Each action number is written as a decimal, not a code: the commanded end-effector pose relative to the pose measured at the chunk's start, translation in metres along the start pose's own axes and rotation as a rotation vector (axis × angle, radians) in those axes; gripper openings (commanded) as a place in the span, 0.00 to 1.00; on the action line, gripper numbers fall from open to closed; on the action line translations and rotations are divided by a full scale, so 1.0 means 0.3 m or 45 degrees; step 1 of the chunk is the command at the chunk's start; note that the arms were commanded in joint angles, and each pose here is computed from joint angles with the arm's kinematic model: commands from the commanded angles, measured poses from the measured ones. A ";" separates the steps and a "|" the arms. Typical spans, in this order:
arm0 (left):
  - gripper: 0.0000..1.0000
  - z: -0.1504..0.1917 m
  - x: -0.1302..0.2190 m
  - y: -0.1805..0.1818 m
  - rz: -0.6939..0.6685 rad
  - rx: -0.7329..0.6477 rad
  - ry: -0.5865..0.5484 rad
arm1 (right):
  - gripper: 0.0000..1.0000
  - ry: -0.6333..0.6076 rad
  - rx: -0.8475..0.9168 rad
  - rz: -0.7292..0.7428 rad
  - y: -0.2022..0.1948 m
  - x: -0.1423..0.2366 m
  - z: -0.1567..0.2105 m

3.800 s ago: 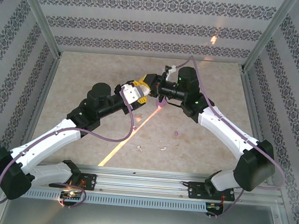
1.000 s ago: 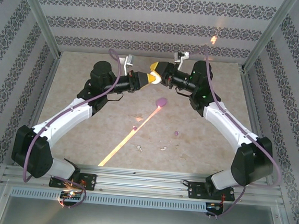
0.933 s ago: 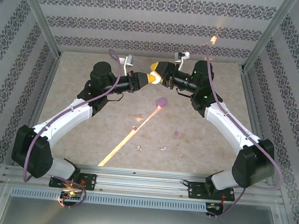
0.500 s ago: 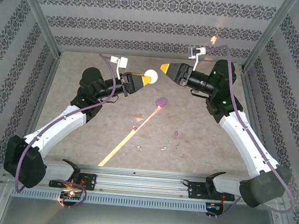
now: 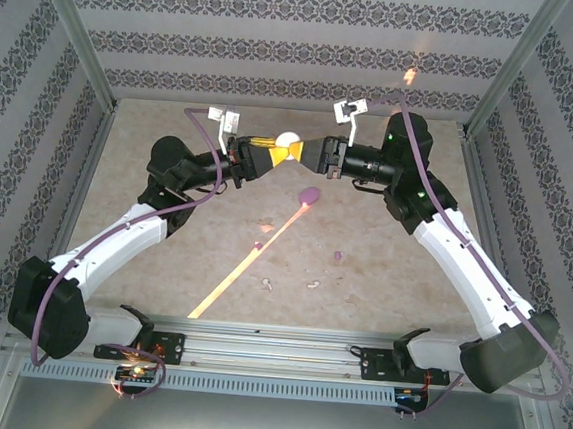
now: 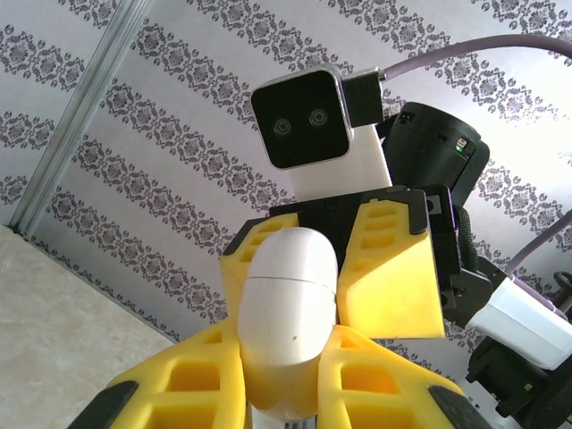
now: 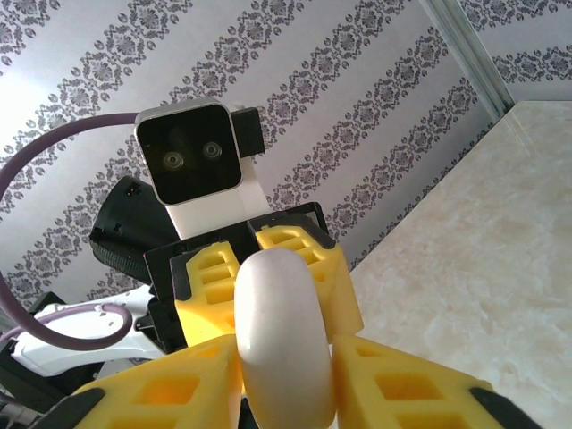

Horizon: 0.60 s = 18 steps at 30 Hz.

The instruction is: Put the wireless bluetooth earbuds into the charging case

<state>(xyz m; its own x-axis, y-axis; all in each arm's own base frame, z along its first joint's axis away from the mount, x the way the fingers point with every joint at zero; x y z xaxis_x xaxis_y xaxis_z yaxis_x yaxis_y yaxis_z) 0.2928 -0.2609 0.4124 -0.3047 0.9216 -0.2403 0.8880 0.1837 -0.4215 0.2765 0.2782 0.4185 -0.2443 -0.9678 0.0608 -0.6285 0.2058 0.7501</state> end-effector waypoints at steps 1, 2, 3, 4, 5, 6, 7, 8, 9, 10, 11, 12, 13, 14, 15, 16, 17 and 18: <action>0.06 -0.023 0.018 -0.063 0.066 -0.107 -0.016 | 0.26 -0.011 0.083 -0.071 0.061 -0.006 -0.027; 0.06 -0.019 0.020 -0.065 0.069 -0.107 -0.011 | 0.22 -0.008 0.088 -0.080 0.064 -0.007 -0.027; 0.07 -0.016 0.021 -0.069 0.074 -0.110 -0.008 | 0.19 -0.005 0.097 -0.092 0.070 -0.007 -0.028; 0.07 -0.014 0.023 -0.070 0.077 -0.113 -0.003 | 0.17 0.001 0.101 -0.097 0.070 -0.009 -0.027; 0.09 -0.010 0.026 -0.075 0.081 -0.117 0.001 | 0.15 0.008 0.113 -0.105 0.075 -0.009 -0.024; 0.12 -0.008 0.028 -0.080 0.084 -0.125 0.005 | 0.13 0.015 0.123 -0.110 0.077 -0.010 -0.021; 0.18 -0.007 0.033 -0.083 0.084 -0.134 0.008 | 0.11 0.020 0.136 -0.111 0.078 -0.009 -0.018; 0.27 -0.006 0.039 -0.087 0.081 -0.149 0.014 | 0.10 0.027 0.157 -0.108 0.080 -0.007 -0.015; 0.39 -0.005 0.047 -0.085 0.066 -0.162 0.017 | 0.09 0.034 0.184 -0.101 0.083 -0.003 -0.012; 0.46 -0.008 0.058 -0.083 0.049 -0.174 0.019 | 0.09 0.043 0.203 -0.085 0.080 0.001 -0.007; 0.52 -0.010 0.074 -0.076 0.019 -0.184 0.025 | 0.09 0.051 0.229 -0.065 0.079 0.007 -0.003; 0.56 -0.008 0.090 -0.071 -0.009 -0.195 0.041 | 0.09 0.058 0.267 -0.039 0.075 0.013 0.001; 0.58 -0.009 0.103 -0.070 -0.027 -0.217 0.056 | 0.09 0.067 0.296 -0.023 0.073 0.017 0.007; 0.60 -0.004 0.118 -0.072 -0.038 -0.244 0.086 | 0.09 0.081 0.328 -0.008 0.072 0.022 0.014; 0.61 0.005 0.129 -0.085 -0.026 -0.284 0.120 | 0.09 0.095 0.355 0.001 0.073 0.026 0.021; 0.61 0.013 0.137 -0.098 -0.011 -0.328 0.152 | 0.09 0.108 0.376 0.004 0.074 0.028 0.027; 0.61 0.022 0.145 -0.116 0.005 -0.369 0.188 | 0.08 0.124 0.405 -0.002 0.079 0.029 0.034; 0.62 0.033 0.149 -0.123 0.007 -0.386 0.227 | 0.08 0.145 0.432 -0.015 0.086 0.026 0.046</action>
<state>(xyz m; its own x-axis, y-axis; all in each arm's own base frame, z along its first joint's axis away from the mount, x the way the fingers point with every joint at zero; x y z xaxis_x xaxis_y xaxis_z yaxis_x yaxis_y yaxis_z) 0.2599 -0.2292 0.4156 -0.3169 0.9342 -0.1637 0.9294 0.2714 -0.2502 0.2645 0.2769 0.4241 -0.2024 -0.9721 0.1186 -0.7667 0.2326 0.5984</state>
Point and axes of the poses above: each hand's point on the last joint's axis, 136 mm out from that joint toward the fingers, its own x axis back along the fingers, its own y axis along the line the jaws close on, z = x × y, the point moved 1 cm from there along x, back along the fingers, and after that the axes turned 6 degrees about -x, right-handed, at the moved point
